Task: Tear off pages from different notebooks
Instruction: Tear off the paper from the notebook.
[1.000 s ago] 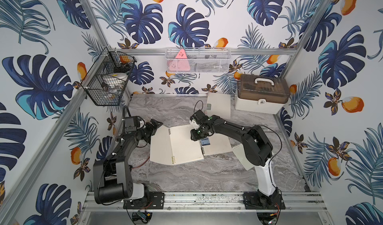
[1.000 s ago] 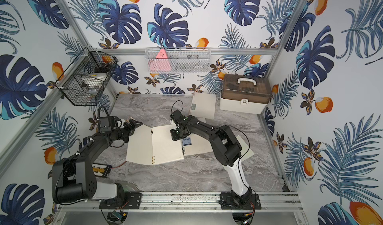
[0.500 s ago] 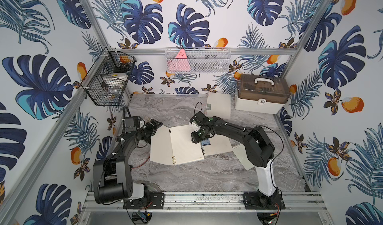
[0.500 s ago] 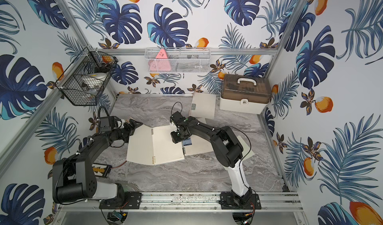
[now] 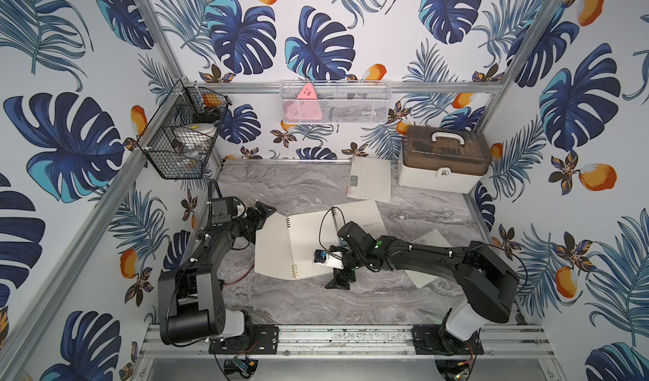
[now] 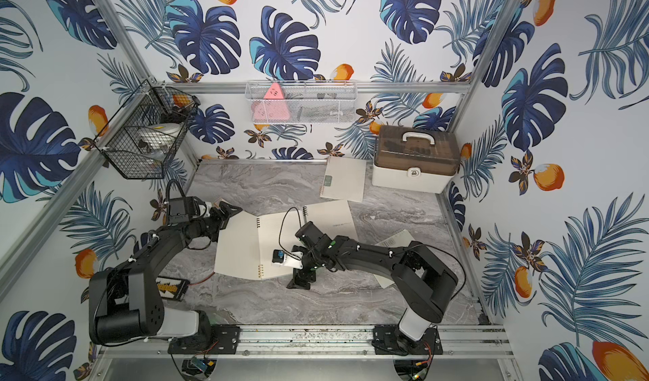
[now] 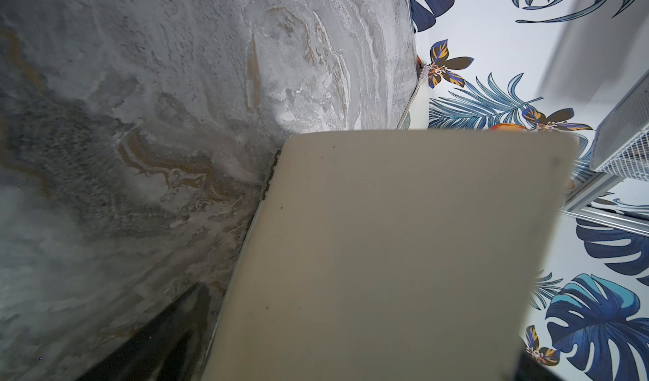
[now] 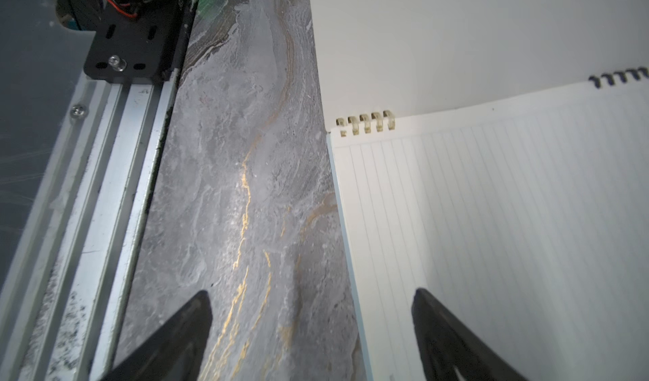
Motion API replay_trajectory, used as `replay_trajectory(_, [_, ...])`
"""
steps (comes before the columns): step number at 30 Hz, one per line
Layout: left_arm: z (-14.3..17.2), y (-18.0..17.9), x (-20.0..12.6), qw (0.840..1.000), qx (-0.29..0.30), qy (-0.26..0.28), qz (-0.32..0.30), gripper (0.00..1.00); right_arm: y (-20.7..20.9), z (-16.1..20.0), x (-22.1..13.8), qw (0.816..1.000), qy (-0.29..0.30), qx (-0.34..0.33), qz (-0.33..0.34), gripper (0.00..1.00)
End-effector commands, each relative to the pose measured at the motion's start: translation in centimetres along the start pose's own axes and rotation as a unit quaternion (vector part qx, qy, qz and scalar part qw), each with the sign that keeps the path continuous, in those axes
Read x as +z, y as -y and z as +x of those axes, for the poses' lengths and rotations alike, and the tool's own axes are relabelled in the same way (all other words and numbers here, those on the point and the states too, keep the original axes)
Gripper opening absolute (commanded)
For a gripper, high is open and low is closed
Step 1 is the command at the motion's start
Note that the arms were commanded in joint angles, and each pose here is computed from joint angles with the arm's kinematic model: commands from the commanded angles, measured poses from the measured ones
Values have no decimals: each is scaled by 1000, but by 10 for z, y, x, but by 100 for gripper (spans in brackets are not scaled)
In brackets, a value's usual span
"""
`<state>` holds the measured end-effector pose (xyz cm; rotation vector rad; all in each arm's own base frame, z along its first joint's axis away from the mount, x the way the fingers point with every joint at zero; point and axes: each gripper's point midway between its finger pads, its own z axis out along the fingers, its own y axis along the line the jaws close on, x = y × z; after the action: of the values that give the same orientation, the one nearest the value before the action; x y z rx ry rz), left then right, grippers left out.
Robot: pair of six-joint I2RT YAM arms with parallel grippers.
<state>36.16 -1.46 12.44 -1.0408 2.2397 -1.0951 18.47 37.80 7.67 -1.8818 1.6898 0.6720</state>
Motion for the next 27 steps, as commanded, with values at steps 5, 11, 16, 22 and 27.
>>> replay_trajectory(5, [-2,2,0,1000,2,2,5,99,18,-17,30,995,-11,-88,44,85])
replay_trajectory(11, [-3,3,-1,1000,2,4,6,99,25,-17,52,992,-37,-106,63,85])
replay_trajectory(16, [-2,2,-1,1000,2,3,6,99,38,-21,62,991,-49,-95,78,82])
replay_trajectory(22, [-2,1,-1,1000,0,3,7,99,42,-15,70,990,-65,-95,77,78])
replay_trajectory(27, [-2,1,0,1000,-2,2,7,99,38,-18,68,991,-52,-100,72,80])
